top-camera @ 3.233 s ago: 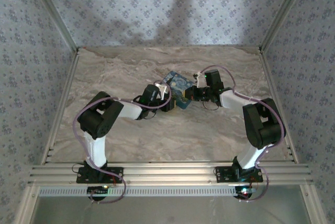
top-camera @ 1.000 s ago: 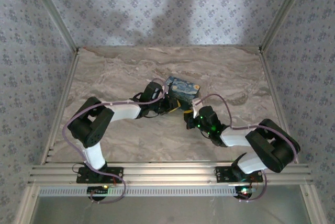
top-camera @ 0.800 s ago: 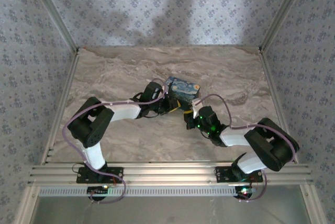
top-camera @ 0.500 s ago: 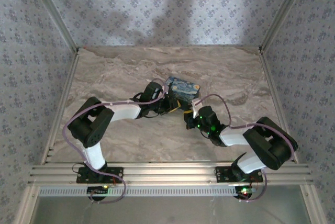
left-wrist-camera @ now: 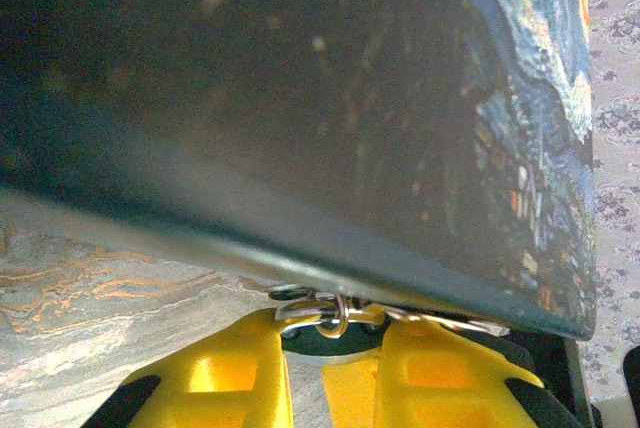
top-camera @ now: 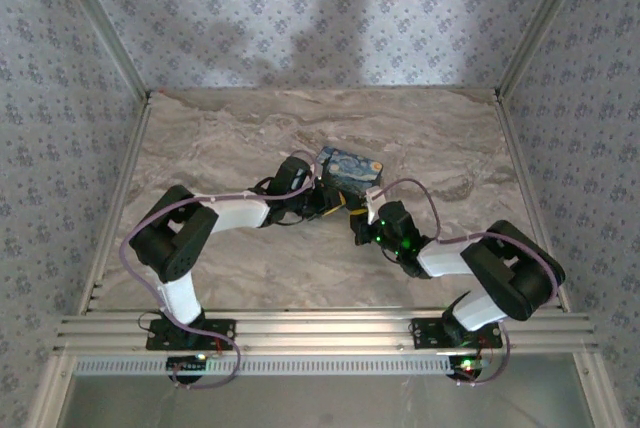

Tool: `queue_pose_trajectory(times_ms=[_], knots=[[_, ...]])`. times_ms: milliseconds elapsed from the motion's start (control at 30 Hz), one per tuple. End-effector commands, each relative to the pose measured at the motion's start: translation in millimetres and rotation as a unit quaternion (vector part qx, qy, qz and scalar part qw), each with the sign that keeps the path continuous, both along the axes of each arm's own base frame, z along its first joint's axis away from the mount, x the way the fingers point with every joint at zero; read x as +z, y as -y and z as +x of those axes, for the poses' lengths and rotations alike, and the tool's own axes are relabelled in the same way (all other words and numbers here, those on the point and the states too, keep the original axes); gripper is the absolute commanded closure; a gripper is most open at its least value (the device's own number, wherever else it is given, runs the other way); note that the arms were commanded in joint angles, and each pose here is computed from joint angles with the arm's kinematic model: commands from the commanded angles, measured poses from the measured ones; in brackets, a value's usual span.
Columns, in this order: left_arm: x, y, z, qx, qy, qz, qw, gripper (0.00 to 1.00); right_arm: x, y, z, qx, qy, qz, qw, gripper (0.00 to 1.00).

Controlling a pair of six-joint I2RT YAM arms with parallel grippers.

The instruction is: Unlock a padlock with a key

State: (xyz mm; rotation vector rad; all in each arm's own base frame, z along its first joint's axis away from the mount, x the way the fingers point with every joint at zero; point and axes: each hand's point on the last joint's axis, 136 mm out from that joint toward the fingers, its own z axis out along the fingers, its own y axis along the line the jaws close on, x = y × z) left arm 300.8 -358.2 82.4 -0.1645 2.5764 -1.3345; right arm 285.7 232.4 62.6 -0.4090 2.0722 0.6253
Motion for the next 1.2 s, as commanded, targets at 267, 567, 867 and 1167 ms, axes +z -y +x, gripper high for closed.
queue_pose_trajectory(times_ms=[267,567,867,1167], knots=[[16,11,-2,-0.013,0.01,-0.026,1.0,0.86,15,-6,8,0.005,0.026,0.018,0.999,1.0],[15,10,-1,-0.007,0.01,-0.027,1.0,0.86,12,-2,4,0.003,0.023,0.015,1.0,1.0],[13,9,-1,-0.005,0.01,-0.025,1.0,0.86,10,0,3,0.0,0.021,0.011,1.0,1.0],[14,9,0,-0.002,0.01,-0.025,1.0,0.86,8,6,-1,-0.007,0.021,0.005,1.0,1.0]])
